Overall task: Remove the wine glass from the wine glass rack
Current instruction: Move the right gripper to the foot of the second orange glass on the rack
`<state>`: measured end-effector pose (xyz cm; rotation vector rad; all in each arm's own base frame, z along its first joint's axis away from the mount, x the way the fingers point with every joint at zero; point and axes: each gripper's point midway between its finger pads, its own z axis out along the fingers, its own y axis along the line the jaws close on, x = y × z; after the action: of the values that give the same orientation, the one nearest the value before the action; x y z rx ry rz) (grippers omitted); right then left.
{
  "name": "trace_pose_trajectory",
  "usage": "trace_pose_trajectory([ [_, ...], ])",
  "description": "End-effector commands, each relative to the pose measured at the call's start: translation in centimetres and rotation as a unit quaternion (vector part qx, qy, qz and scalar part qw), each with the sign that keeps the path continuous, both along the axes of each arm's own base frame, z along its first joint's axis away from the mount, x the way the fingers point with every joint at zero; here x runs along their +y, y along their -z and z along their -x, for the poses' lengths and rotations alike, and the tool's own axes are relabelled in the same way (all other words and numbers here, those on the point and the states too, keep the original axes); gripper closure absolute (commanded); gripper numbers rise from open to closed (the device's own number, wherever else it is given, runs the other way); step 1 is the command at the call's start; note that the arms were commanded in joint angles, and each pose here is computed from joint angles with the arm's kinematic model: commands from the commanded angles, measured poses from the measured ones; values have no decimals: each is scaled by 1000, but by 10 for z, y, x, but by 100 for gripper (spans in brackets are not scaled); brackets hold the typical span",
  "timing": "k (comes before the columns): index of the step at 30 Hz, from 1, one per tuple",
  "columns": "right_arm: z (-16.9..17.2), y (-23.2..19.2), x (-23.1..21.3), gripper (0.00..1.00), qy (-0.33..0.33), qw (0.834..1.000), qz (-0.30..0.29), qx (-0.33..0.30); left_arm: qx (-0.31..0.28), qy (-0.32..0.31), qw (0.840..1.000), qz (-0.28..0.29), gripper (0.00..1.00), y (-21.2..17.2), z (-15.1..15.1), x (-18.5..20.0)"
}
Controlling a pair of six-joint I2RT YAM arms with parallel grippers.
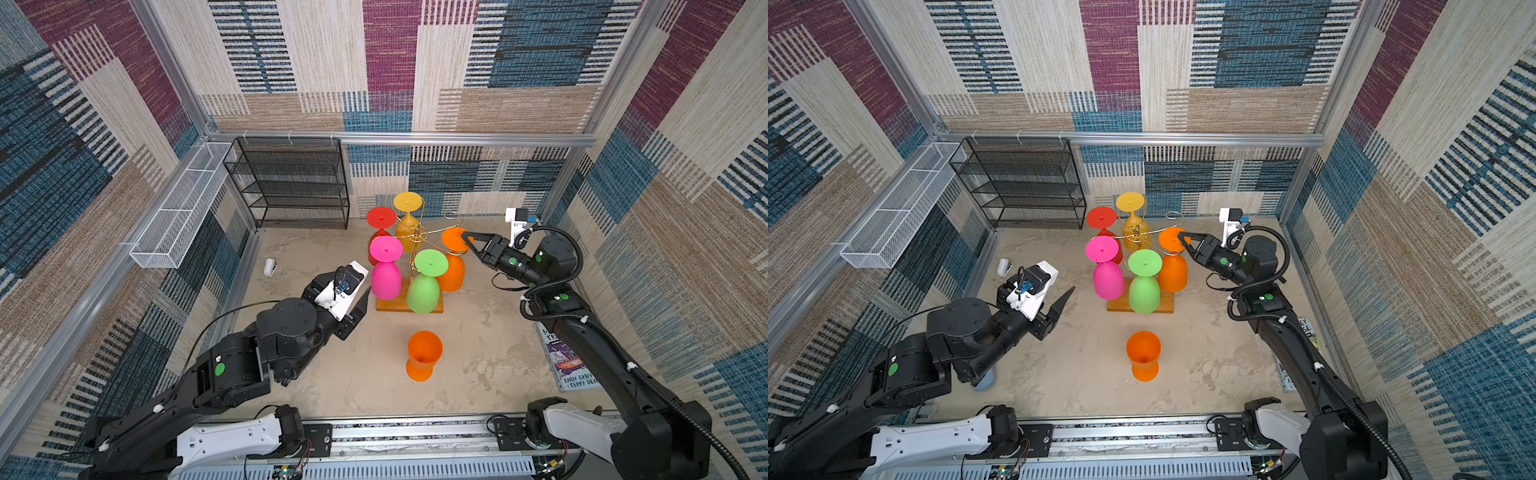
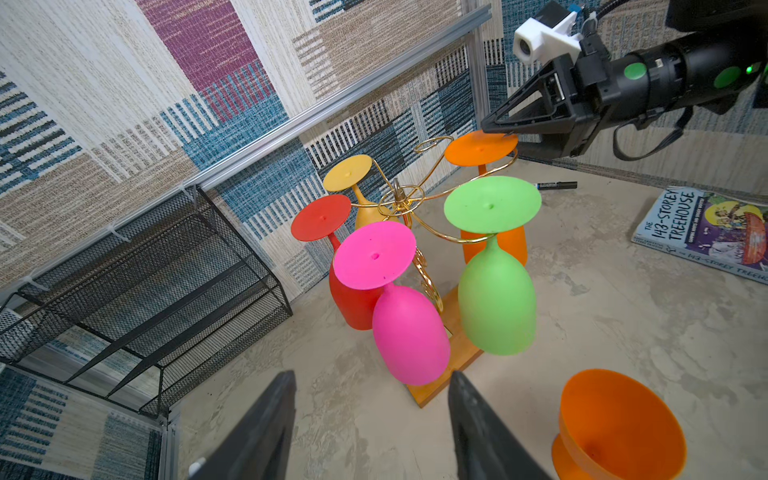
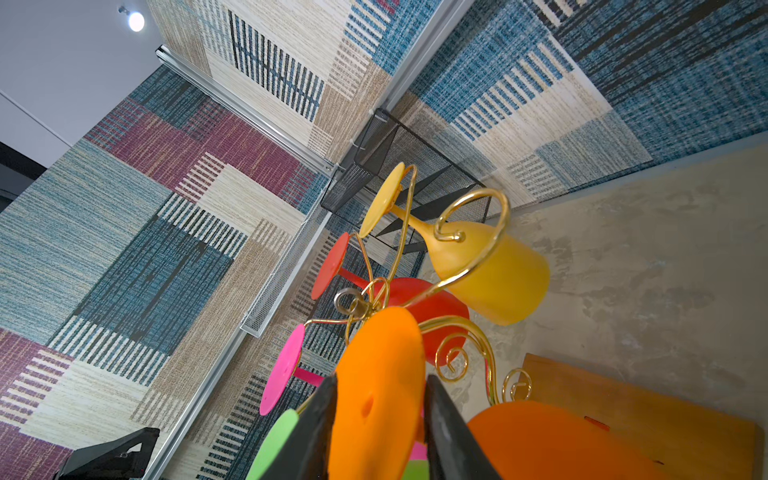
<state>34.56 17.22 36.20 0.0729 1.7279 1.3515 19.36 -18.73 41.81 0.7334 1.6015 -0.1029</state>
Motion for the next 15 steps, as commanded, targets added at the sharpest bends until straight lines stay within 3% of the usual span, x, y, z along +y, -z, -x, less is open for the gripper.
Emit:
trace_pose_trajectory([
  [1,0,-12,-2,64,8,1000,0,-21,2,1,1000,16,39,-2,-1,-3],
  [15,-1,-8,0,69,5,1000,10,-14,10,4,1000,16,39,1,-1,-3],
])
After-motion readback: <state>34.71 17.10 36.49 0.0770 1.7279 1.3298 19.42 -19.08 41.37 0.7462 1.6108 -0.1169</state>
